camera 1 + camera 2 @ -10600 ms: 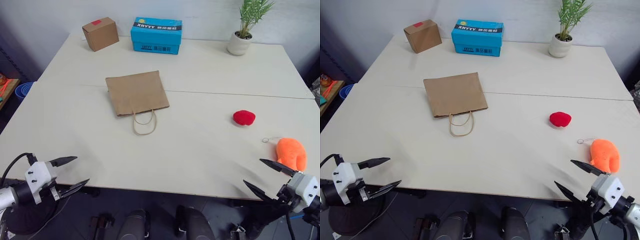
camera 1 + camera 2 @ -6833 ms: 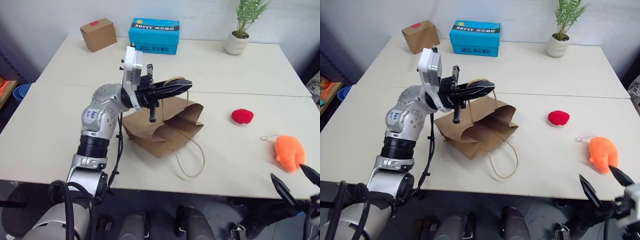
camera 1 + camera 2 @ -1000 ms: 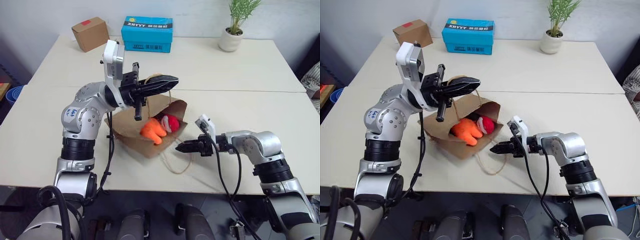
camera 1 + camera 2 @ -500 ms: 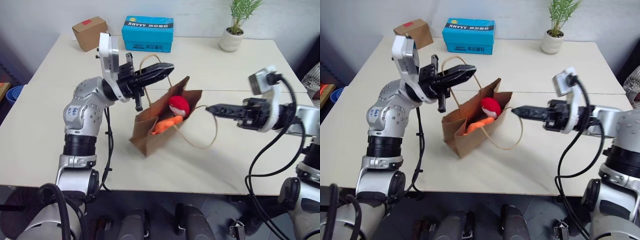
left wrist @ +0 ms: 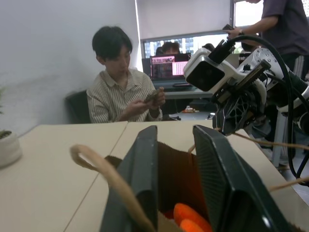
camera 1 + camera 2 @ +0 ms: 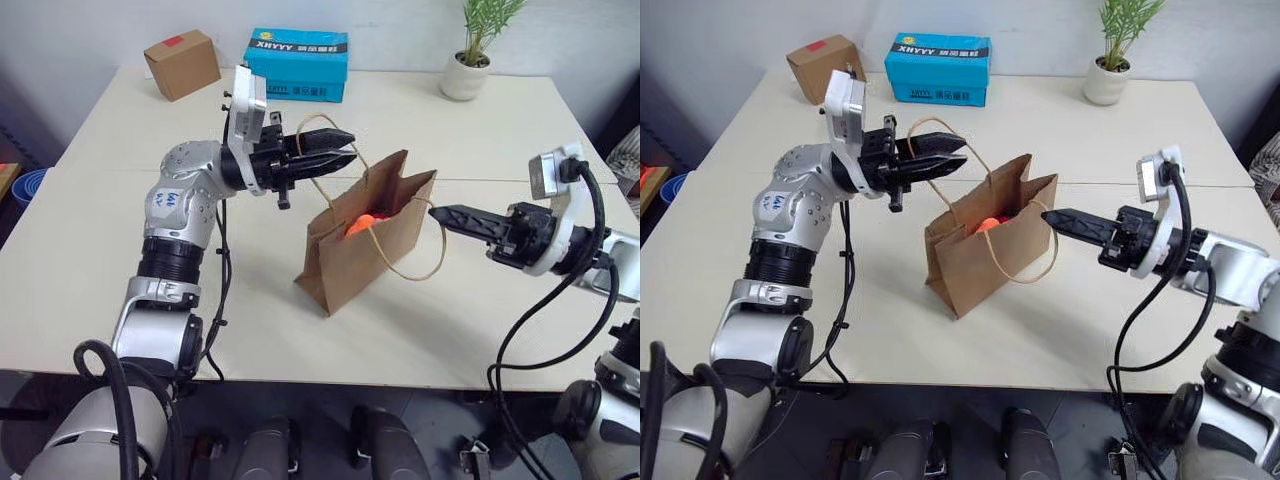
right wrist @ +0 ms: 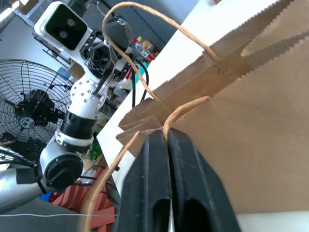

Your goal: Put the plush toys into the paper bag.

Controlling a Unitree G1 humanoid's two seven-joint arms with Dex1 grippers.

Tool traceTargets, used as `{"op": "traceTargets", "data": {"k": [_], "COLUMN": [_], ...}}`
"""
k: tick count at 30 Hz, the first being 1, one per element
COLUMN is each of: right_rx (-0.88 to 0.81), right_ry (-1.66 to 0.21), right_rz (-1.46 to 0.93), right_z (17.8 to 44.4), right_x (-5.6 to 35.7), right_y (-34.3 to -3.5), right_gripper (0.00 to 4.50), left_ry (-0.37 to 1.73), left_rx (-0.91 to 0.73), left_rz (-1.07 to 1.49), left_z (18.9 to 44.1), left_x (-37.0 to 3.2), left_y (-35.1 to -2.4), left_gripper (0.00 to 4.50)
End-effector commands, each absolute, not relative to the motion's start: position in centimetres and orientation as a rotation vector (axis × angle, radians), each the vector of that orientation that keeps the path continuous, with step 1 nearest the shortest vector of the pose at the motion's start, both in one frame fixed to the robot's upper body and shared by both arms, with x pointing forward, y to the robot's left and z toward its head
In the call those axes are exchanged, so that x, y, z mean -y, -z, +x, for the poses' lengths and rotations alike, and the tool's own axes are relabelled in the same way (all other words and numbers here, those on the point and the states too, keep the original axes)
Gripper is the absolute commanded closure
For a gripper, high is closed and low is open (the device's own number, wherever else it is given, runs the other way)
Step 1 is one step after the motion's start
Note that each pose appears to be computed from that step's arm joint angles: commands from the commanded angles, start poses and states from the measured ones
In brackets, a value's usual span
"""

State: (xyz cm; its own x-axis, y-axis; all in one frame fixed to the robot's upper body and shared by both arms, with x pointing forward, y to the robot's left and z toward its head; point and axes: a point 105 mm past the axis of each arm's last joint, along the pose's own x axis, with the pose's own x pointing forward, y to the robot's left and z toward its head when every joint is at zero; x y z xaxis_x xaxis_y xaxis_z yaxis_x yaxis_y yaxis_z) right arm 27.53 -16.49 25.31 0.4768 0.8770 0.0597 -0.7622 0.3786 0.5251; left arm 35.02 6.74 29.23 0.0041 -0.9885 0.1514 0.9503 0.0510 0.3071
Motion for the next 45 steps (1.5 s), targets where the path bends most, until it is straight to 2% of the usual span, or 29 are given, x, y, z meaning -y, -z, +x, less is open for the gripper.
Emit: {"op": "traceTargets", "data": {"k": [1,7,8,10,12,18,23,27,29,32,36,38,41,45], "right_rx": [-0.135,-0.101,-0.044,0.063,0.082,0.071,0.090,0.126,0.145,0.181,0.200,0.161,0.161,0.201], "right_ry": [-1.114,-1.072,-1.055,-1.025,-1.019,-0.986,-0.963,-0.943,-0.930,-0.917,-0.878,-0.886,-0.880,-0.902], "right_rz": [0.413,0.336,0.327,0.307,0.296,0.266,0.248,0.199,0.169,0.169,0.064,-0.095,-0.284,-0.331], "right_z": [25.0,23.5,23.6,23.8,23.6,23.5,23.6,23.9,24.0,24.1,23.9,23.3,22.2,20.9], "right_x": [16.7,18.7,19.0,19.6,19.9,20.4,20.3,19.9,19.7,19.6,20.1,20.7,22.3,22.0], "right_y": [-27.4,-26.8,-27.3,-28.2,-28.0,-26.1,-25.4,-24.9,-24.4,-24.2,-23.7,-22.4,-21.0,-20.6], "right_gripper": [3.21,1.06,0.72,0.06,0.06,0.06,0.06,0.06,0.06,0.06,0.06,0.06,0.02,0.02], "left_ry": [1.560,1.498,1.493,1.469,1.449,1.507,1.489,1.485,1.411,1.344,1.375,1.341,1.301,1.243], "left_rx": [0.282,0.135,0.109,0.060,0.038,-0.025,-0.153,-0.265,-0.327,-0.276,-0.006,0.000,-0.040,-0.046], "left_rz": [0.217,0.253,0.251,0.237,0.266,0.144,-0.111,-0.222,-0.250,-0.320,-0.031,0.140,0.240,0.255], "left_z": [34.1,34.8,34.9,35.2,35.4,34.4,34.1,33.6,34.0,34.5,32.1,30.8,28.7,26.9], "left_x": [-8.2,-11.3,-12.0,-13.2,-14.1,-14.1,-13.8,-12.9,-12.8,-12.8,-14.5,-16.2,-17.4,-16.3], "left_y": [-29.3,-28.7,-28.5,-28.1,-27.7,-26.9,-26.7,-25.6,-24.8,-25.6,-26.6,-25.0,-22.8,-20.9], "left_gripper": [2.09,0.18,0.00,0.00,0.00,0.00,0.00,0.00,0.00,0.00,0.00,0.00,0.00,0.00]}}
